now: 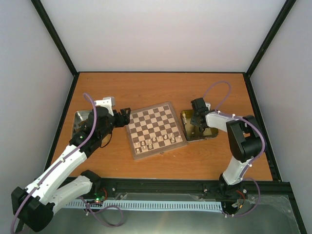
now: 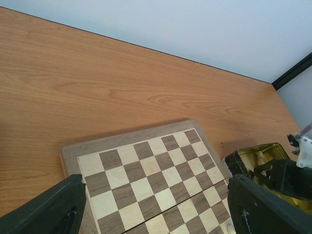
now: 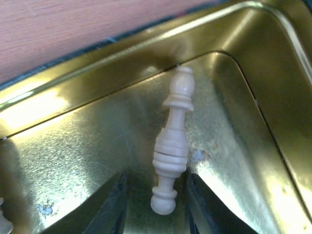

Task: Set up the chess pieces on the board
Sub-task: Pick up the chess piece from the storage box.

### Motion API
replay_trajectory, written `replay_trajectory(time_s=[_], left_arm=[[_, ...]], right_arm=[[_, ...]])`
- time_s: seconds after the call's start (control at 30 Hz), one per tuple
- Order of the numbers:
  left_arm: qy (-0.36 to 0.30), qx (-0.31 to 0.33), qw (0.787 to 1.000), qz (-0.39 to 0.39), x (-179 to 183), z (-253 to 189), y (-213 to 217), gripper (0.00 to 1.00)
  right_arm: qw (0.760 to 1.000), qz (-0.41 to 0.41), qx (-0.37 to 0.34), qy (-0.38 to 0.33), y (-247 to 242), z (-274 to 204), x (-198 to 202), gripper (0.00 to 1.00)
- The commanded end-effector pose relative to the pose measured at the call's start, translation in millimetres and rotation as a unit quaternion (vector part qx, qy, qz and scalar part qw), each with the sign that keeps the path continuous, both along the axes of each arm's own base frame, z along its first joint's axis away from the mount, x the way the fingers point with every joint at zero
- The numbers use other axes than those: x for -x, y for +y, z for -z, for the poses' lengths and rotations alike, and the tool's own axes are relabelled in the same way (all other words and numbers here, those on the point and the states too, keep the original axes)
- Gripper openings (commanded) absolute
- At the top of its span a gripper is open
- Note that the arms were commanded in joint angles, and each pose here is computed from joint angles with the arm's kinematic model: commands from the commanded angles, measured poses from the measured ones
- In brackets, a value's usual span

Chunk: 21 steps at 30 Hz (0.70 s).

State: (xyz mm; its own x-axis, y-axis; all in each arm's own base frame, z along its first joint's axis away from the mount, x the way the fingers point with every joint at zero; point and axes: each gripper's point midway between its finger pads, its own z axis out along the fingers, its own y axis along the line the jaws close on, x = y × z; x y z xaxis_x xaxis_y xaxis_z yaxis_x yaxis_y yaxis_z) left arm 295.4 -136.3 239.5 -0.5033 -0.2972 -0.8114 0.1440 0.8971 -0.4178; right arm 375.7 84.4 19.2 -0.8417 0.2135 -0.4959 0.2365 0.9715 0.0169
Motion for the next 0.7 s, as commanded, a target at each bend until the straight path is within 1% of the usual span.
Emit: replay_trajectory(time_s=[0.0,0.17,0.23,0.37,0.47,0.67], left_arm=[[-0.018,0.019,1.0,0.005,-0.6,-13.3,-4.2,0.81],[-0.015,0.023,1.0,0.01,0.1,-12.7,-6.3,0.81],[-0.014,0.025,0.999,0.014,0.8,-12.2,-7.7,0.8],[-0.012,0.032,0.999,0.027,2.5,-12.9,-12.5,0.81],[-0.015,0.039,0.998,0.044,3.9,-16.3,-18.7,0.81],[-0.031,0.073,0.991,0.105,5.7,-32.8,-42.8,0.81]], right_arm=[[1.0,0.023,0.017,-0.006,-7.4,4.6,-7.9,0.3],[0.999,0.036,0.024,-0.006,-14.1,7.1,-6.4,0.11],[0.999,0.033,0.02,-0.011,-13.1,1.4,-6.5,0.07],[0.999,0.006,-0.002,-0.032,-4.4,-22.4,-5.2,0.05],[0.998,-0.027,-0.035,-0.048,8.0,-45.5,-1.1,0.05],[0.986,-0.104,-0.093,-0.093,37.8,-95.6,16.0,0.04]])
